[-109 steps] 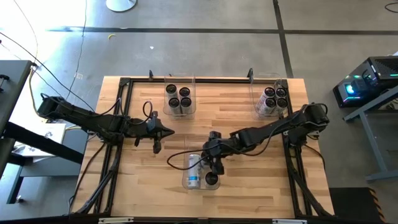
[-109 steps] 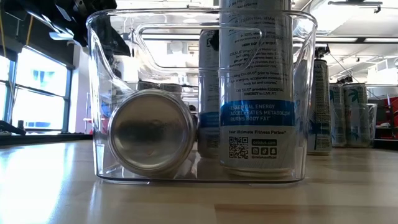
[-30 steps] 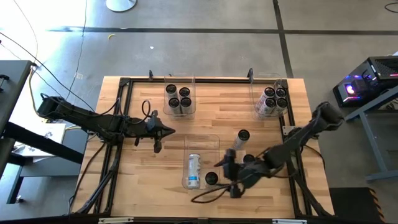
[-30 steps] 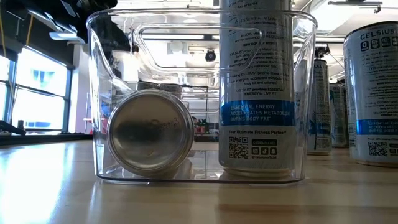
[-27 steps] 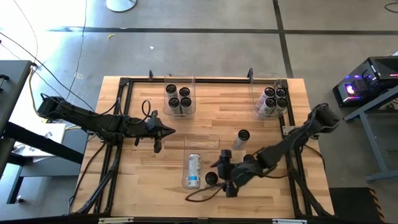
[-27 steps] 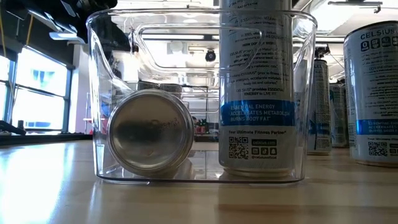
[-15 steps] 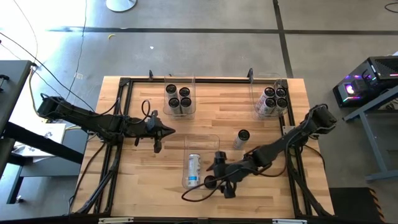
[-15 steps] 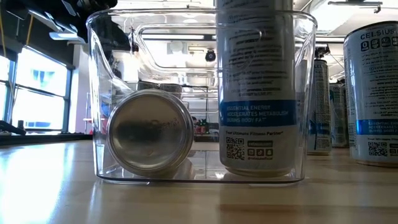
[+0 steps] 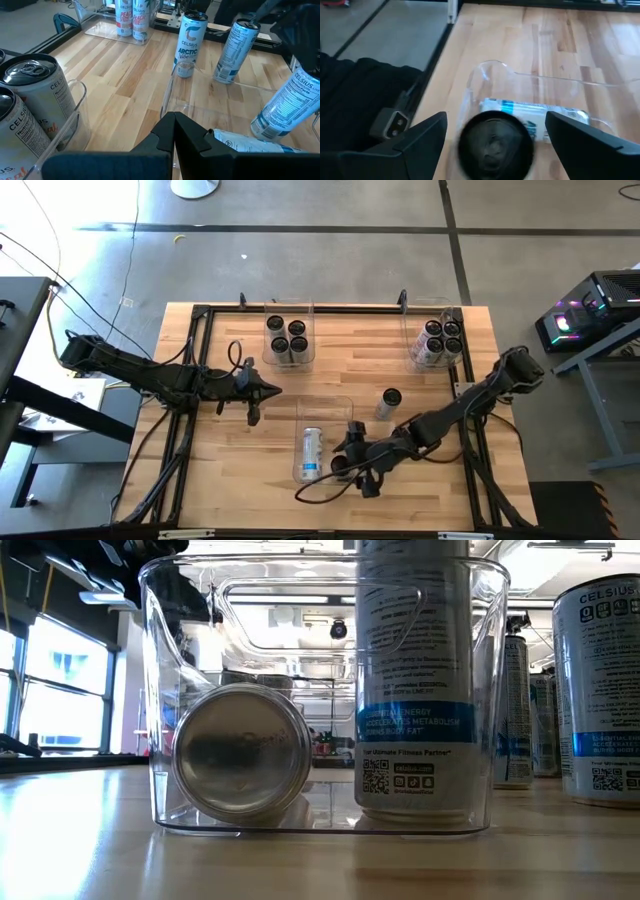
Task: Sort soda cans
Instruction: Adjust the white/blue soda cans
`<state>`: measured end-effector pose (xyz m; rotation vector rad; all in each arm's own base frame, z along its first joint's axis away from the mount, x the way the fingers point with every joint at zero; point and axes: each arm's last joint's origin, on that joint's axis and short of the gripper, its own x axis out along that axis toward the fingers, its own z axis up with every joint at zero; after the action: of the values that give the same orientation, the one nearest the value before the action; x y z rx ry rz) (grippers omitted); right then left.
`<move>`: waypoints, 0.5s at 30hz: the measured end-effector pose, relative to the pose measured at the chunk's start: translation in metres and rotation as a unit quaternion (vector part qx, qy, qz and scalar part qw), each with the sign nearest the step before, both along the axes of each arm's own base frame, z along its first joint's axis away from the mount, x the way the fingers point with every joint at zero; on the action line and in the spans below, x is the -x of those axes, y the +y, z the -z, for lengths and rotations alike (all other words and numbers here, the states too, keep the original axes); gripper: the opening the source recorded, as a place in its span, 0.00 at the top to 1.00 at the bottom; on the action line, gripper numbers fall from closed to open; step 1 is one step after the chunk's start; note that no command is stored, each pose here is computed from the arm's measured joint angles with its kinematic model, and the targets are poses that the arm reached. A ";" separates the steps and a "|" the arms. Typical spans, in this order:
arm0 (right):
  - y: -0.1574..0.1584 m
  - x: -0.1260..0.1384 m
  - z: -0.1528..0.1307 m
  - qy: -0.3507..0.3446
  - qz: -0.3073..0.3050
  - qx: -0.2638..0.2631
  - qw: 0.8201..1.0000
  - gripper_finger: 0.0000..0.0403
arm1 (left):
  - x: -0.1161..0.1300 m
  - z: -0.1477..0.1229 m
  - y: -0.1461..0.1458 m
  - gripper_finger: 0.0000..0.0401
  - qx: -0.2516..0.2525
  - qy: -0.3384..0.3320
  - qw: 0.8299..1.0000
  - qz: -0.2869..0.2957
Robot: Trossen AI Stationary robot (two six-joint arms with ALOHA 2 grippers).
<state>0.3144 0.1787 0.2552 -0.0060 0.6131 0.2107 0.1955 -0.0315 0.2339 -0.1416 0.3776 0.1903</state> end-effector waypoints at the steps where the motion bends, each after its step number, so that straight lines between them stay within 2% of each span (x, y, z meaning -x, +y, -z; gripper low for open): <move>1: 0.001 0.000 0.000 0.001 -0.002 -0.004 1.000 0.17 | 0.000 0.000 0.000 1.00 0.000 0.000 1.000 0.000; 7: 0.006 0.002 0.001 0.002 -0.005 -0.009 1.000 0.17 | 0.000 0.000 0.000 1.00 0.000 0.000 1.000 0.000; 15: 0.008 -0.005 0.020 0.025 -0.005 0.016 1.000 0.17 | 0.000 0.000 0.000 1.00 0.000 0.000 1.000 0.000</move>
<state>0.3193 0.1871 0.2354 -0.0355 0.6672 0.2116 0.1955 -0.0315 0.2339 -0.1410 0.3772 0.1900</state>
